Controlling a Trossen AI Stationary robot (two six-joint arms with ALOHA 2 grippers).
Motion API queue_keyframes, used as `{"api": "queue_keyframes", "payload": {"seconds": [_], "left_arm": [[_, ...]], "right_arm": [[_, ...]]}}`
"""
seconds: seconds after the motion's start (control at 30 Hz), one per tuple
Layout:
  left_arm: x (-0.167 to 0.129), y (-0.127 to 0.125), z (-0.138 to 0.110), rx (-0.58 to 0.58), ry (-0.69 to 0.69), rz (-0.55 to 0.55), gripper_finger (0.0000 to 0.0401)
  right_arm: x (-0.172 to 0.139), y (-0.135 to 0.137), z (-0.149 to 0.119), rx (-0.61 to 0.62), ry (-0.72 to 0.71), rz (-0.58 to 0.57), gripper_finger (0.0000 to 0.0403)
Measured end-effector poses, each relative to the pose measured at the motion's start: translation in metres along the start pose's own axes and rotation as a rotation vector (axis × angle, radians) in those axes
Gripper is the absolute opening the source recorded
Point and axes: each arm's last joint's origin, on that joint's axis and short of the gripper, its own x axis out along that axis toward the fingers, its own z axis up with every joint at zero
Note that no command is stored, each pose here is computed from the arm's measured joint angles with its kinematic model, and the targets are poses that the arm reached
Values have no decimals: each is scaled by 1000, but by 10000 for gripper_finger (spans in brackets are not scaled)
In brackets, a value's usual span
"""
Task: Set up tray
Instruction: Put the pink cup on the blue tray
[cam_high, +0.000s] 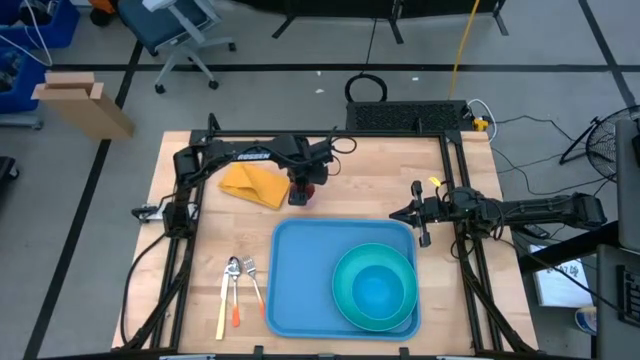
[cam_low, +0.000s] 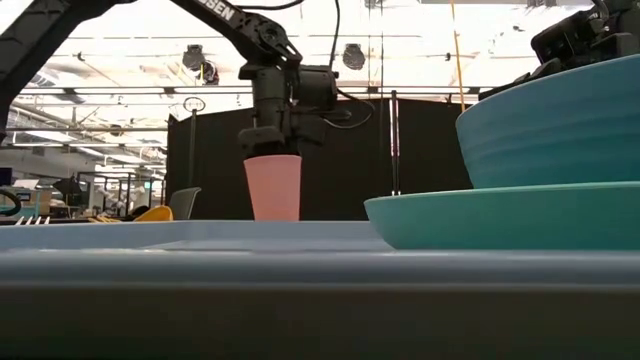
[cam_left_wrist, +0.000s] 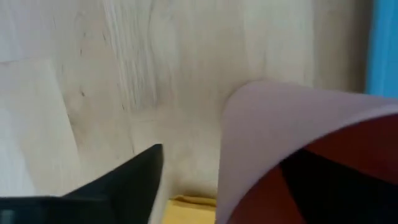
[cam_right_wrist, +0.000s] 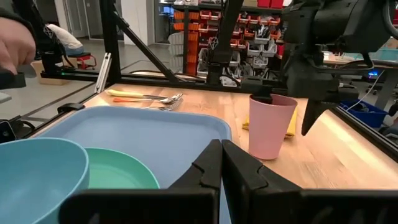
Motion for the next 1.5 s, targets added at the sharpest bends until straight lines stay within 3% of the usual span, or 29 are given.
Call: {"api": "queue_keyframes", "payload": {"seconds": [0.33,0.57,0.8,1.0,1.3,1.4,1.5], "left_arm": [[-1,-8,4,48,-7,2,21],[-12,-22,14,140,1,21,7],[-68,-34,33,167,-24,28,5],[-100,-77,50,249,-63,23,4],[-85,-174,69,513,-123,21,2],[-75,-193,73,553,-169,5,2],[-52,-201,73,556,-115,-1,2]], "right_arm": [[0,0,0,-3,0,-2,0],[0,0,0,-5,-1,-2,0],[0,0,0,-10,0,-2,0],[0,0,0,-11,0,-2,0],[0,0,0,-11,0,-2,0],[0,0,0,-11,0,-2,0],[0,0,0,2,0,-2,0]]}}
